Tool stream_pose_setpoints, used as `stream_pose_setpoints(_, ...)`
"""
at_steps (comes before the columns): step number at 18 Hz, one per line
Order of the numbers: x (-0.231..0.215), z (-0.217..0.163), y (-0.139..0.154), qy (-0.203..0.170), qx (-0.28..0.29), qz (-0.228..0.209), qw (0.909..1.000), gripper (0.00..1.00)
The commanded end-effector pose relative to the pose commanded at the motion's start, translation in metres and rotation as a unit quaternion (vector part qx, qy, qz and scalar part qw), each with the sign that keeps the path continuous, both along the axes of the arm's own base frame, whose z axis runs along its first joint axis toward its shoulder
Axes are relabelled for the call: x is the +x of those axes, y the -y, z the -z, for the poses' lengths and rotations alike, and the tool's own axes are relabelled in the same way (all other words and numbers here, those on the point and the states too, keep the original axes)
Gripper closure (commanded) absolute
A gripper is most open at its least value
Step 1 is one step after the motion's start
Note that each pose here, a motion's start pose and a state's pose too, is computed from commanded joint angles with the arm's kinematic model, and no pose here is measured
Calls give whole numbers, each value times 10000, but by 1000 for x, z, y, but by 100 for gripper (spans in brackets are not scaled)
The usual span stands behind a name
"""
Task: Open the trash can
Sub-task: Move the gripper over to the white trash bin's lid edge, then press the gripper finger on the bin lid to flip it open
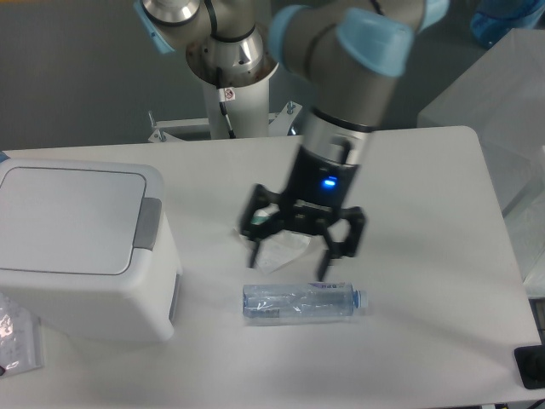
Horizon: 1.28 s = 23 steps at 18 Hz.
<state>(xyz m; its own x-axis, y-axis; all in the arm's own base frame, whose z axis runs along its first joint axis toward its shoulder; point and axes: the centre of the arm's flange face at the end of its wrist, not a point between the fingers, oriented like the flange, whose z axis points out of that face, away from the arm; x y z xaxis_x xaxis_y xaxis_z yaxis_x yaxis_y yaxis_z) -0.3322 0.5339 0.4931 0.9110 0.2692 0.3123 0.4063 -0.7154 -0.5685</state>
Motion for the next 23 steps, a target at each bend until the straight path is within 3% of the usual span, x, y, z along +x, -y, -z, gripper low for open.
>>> stream_pose_setpoints(8,43,6,20,39,-72,110,9999,0)
stream_pose_setpoints(23,51,28,14,173,-227,183,9994,0)
